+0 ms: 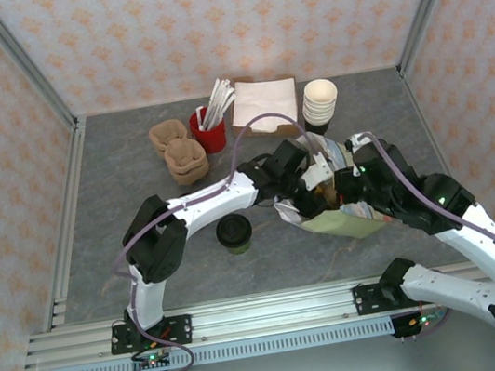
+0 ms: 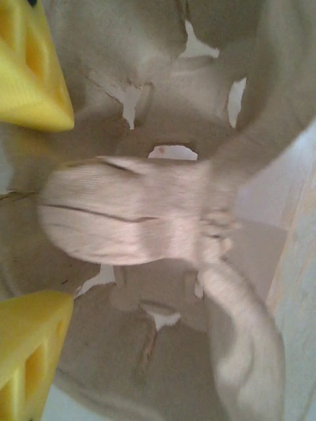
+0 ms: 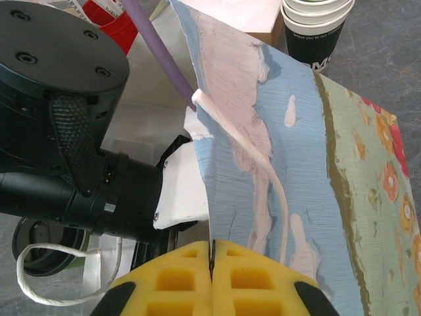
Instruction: Pack the takeout coffee
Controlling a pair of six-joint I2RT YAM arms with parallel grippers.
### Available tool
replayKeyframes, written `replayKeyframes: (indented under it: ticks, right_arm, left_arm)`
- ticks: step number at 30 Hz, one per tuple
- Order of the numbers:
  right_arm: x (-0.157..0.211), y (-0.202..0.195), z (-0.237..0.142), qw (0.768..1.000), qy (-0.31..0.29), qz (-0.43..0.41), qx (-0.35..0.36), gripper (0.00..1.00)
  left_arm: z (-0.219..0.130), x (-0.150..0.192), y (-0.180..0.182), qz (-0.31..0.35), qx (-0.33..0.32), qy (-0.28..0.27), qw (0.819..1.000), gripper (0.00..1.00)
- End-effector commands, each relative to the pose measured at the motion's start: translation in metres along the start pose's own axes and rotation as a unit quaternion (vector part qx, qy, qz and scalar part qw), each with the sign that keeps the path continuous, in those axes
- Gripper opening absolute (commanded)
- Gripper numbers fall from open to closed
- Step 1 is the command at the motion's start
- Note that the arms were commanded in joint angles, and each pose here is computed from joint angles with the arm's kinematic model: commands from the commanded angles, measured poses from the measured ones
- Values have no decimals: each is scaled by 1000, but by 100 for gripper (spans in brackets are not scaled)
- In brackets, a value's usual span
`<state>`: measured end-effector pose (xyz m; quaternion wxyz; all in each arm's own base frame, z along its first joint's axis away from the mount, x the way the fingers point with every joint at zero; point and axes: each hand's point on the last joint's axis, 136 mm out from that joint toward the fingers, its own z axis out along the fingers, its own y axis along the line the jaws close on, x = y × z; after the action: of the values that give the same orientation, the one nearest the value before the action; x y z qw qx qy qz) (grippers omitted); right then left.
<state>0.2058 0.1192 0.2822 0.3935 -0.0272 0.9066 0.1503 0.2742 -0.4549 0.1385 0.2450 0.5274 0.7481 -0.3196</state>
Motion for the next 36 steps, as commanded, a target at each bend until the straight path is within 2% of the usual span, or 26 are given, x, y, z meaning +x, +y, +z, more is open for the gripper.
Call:
replayKeyframes:
  ticks: [1, 5, 7, 12, 18, 21, 27, 30, 36]
  right_arm:
    - [-5, -6, -4, 1000, -17, 3, 11, 0]
    - [-6, -9, -7, 1000, -20, -2, 17, 0]
    - [-7, -10, -8, 1000, -23, -4, 19, 0]
    - [-9, -7, -9, 1000, -28, -1, 11, 0]
    - [-17, 10, -8, 998, -42, 15, -33, 0]
    - [-23, 19, -9, 996, -58, 19, -60, 0]
    - [-32, 34, -14, 987, -110, 17, -117, 0]
    - [-30, 40, -12, 981, -131, 5, -146, 0]
    - [-14, 42, -2, 969, -166, -12, -183, 0]
  left_arm:
    - [-43, -33, -14, 23, -22, -40, 999, 72]
    - [-65, -34, -18, 25, -41, -38, 998, 82]
    - [-76, -34, -21, 25, -47, -39, 998, 85]
    - [-111, -41, -30, 24, -68, -52, 996, 86]
    - [-172, -63, -38, -2, -122, -107, 987, 86]
    - [-209, -69, -33, -40, -176, -140, 974, 86]
    - [-270, -51, -12, -166, -288, -203, 921, 86]
    - [-279, -41, -13, -215, -288, -229, 905, 86]
    - [-280, -27, -20, -245, -263, -255, 898, 87]
